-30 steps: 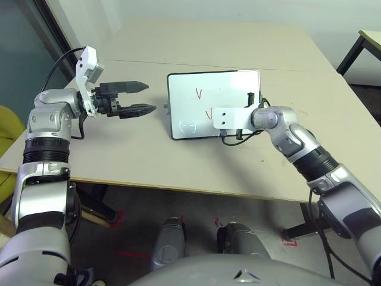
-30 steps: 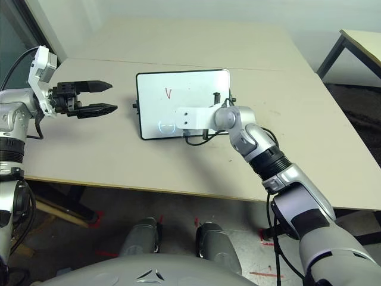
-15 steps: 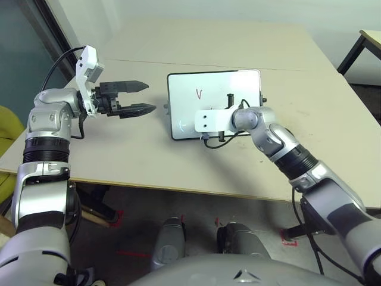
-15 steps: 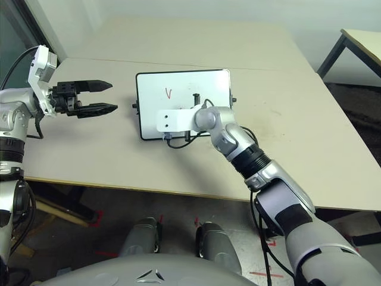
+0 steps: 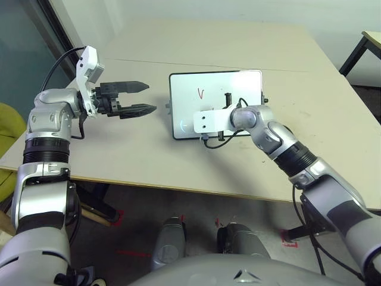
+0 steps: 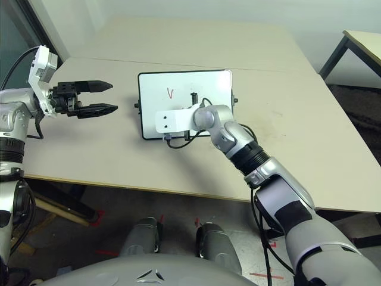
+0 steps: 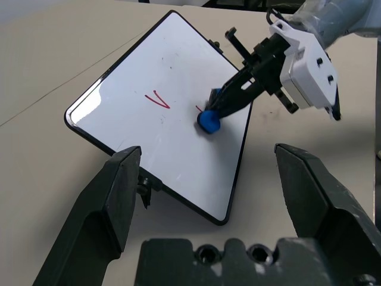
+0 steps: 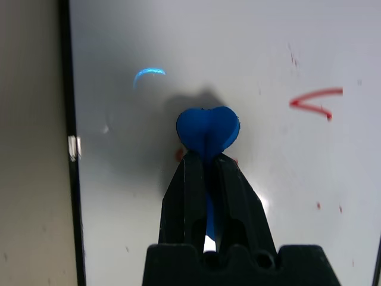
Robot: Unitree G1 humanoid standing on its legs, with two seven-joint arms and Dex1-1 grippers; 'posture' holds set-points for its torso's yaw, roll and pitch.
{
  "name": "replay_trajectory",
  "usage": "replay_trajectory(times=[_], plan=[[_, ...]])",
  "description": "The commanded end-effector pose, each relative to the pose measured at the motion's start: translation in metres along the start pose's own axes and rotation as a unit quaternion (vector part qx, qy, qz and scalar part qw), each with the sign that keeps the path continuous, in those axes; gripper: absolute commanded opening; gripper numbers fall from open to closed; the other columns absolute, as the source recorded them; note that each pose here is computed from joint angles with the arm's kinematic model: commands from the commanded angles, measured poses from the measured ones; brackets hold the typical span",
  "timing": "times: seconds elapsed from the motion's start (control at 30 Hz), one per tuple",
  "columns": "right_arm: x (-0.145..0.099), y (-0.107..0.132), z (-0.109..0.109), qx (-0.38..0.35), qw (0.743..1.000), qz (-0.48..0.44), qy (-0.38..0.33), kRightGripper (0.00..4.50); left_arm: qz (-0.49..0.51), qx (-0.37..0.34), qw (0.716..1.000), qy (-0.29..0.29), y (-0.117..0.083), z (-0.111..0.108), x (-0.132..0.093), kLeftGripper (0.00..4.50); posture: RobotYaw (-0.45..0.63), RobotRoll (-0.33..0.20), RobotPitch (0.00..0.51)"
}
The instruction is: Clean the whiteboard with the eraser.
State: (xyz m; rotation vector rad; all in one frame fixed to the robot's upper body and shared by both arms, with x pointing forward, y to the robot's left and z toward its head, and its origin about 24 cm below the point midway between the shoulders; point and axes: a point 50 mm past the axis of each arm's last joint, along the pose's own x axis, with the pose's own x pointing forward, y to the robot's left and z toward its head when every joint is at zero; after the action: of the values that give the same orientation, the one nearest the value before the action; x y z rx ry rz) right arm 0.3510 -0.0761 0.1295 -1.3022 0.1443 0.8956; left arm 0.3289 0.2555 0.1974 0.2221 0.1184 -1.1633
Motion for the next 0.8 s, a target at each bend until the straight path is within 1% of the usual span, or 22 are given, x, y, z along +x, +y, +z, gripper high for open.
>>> replay_trajectory(times=[0.03, 0.27, 0.43, 0.5, 0.73, 0.8], plan=[[-0.007, 0.001, -0.025, 0.026, 0.999, -0.002, 0.038, 0.02, -0.011, 0.006, 1.0, 0.007, 0.0, 0.002, 0.006, 4.5, 0.2, 0.0, 0.0], [-0.017, -0.008, -0.043, 0.041, 0.997, -0.02, 0.063, 0.02, -0.014, 0.006, 1.0, 0.007, 0.002, 0.003, 0.007, 4.5, 0.19, 0.0, 0.0], [-0.019, -0.011, -0.043, 0.041, 0.997, -0.025, 0.064, 0.02, -0.014, 0.008, 1.0, 0.006, 0.002, 0.003, 0.008, 4.5, 0.19, 0.0, 0.0], [-0.017, -0.01, -0.04, 0.039, 0.997, -0.024, 0.06, 0.02, -0.014, 0.008, 1.0, 0.005, 0.003, 0.004, 0.008, 4.5, 0.19, 0.0, 0.0], [-0.003, 0.0, -0.012, 0.026, 1.0, -0.002, 0.018, 0.02, -0.01, 0.008, 1.0, 0.006, 0.002, 0.004, 0.006, 4.5, 0.2, 0.0, 0.0], [-0.001, 0.003, -0.008, 0.024, 1.0, 0.002, 0.011, 0.02, -0.009, 0.008, 1.0, 0.006, 0.002, 0.004, 0.005, 4.5, 0.21, 0.0, 0.0]])
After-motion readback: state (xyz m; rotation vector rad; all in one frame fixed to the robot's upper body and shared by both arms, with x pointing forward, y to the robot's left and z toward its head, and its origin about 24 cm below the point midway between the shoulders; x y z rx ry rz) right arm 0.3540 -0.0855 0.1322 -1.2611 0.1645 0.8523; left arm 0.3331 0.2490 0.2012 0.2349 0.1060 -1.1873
